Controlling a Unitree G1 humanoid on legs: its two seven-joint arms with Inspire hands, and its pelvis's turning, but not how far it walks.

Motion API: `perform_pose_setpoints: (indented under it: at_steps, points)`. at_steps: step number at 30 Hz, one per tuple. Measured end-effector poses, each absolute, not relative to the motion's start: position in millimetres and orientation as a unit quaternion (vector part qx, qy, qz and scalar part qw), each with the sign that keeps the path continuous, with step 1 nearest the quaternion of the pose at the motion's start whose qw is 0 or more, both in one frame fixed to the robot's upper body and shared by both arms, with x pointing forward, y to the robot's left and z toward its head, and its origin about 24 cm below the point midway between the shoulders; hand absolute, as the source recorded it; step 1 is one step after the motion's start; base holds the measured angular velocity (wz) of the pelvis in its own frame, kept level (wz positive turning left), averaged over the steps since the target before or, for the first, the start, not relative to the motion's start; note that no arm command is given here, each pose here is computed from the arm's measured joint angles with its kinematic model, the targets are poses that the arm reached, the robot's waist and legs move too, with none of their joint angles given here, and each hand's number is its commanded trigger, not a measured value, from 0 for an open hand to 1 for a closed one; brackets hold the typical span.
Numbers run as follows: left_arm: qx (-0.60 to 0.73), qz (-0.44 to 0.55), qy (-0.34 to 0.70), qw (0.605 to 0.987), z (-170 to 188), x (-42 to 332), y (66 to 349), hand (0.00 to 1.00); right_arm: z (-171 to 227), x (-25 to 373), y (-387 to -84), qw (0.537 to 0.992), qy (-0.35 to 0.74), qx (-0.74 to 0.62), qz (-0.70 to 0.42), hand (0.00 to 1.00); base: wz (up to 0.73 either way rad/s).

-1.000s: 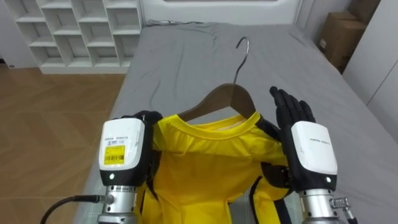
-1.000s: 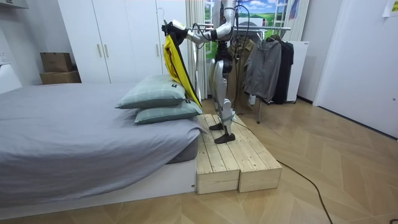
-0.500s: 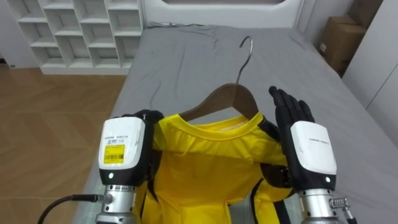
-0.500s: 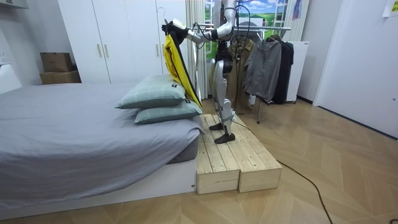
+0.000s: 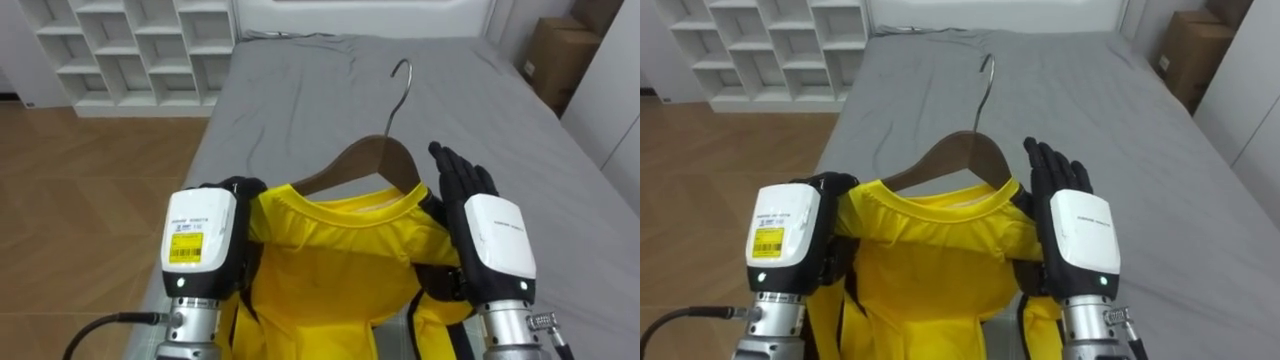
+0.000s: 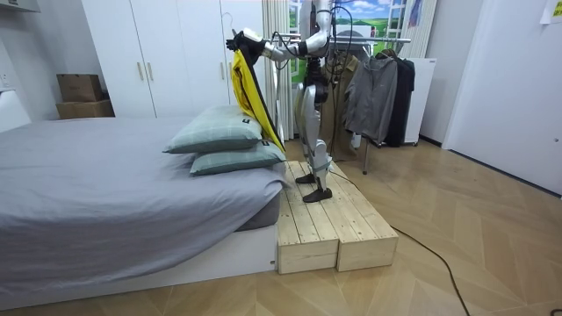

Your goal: Hang clothes

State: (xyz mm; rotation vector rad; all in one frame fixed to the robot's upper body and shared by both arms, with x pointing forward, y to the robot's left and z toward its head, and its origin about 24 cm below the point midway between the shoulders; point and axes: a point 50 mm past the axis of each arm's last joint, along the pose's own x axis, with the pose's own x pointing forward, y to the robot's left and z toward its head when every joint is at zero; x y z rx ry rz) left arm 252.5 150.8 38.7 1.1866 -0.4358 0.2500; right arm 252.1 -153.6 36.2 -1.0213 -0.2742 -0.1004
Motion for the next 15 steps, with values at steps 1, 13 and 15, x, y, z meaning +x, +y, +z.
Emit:
perform_pose_setpoints:
  at_steps: [1, 13, 15]
  points:
    - [0.554, 0.113, -0.201, 0.800, 38.3, 252.7, 150.6, 1.00, 35.6, 252.3, -153.3, 0.864, -0.127, -0.486, -0.042, 0.00, 0.00]
    - [0.557, 0.104, -0.198, 0.800, 37.0, 252.5, 146.4, 1.00, 33.9, 253.8, -153.8, 0.873, -0.107, -0.475, -0.024, 0.00, 0.00]
    - [0.557, 0.104, -0.198, 0.800, 36.9, 252.4, 146.4, 1.00, 34.0, 254.1, -153.7, 0.873, -0.106, -0.475, -0.023, 0.00, 0.00]
